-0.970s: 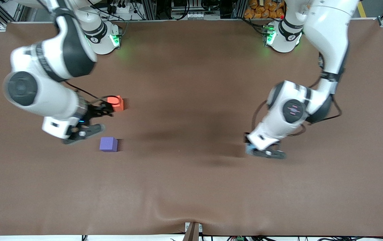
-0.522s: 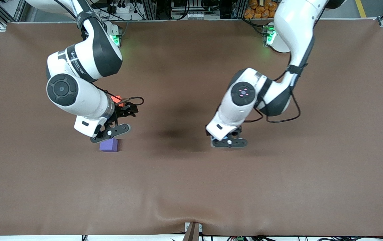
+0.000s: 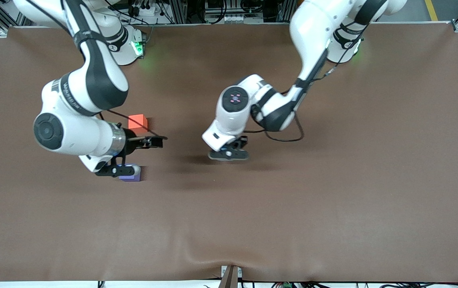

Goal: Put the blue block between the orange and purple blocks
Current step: 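Carry the blue cube toward the right gripper and lower it, then release the blue cube and withdraw the left gripper while the right gripper approaches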

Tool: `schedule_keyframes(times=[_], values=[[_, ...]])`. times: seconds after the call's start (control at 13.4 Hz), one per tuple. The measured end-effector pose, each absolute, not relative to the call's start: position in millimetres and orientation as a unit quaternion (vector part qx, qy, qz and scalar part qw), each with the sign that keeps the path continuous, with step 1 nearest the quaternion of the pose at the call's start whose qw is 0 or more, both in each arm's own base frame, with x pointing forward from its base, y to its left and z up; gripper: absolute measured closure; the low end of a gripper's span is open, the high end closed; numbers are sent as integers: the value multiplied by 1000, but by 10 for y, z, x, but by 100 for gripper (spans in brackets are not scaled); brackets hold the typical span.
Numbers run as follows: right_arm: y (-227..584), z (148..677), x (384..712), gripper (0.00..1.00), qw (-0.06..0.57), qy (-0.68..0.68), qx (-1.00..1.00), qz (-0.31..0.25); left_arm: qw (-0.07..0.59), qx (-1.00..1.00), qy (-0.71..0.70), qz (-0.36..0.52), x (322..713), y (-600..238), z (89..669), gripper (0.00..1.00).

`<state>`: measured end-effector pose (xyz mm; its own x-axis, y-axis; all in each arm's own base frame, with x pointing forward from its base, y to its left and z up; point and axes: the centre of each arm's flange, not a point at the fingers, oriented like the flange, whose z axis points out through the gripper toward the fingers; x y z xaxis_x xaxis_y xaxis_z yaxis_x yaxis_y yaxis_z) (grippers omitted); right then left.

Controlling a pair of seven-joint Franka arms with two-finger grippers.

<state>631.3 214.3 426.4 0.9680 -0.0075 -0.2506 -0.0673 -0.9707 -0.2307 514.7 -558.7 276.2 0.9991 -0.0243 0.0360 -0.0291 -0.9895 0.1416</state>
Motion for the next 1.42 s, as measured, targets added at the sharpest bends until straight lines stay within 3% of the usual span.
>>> schedule_keyframes(times=[0.52,0.9,1.12,1.42], values=[[1555,4019,6506,0,109,22,-986,125,99,994,-33,33,4827,-6156,2288,46],[1636,3938,6500,0,107,-12,-986,126,100,994,-29,44,4917,-6133,2376,0],[1848,3780,6434,0,94,-37,-987,128,61,997,-1,44,5298,-5749,2926,0],[2442,3486,6305,0,80,-79,-987,118,11,992,125,18,6366,-4020,3963,0]])
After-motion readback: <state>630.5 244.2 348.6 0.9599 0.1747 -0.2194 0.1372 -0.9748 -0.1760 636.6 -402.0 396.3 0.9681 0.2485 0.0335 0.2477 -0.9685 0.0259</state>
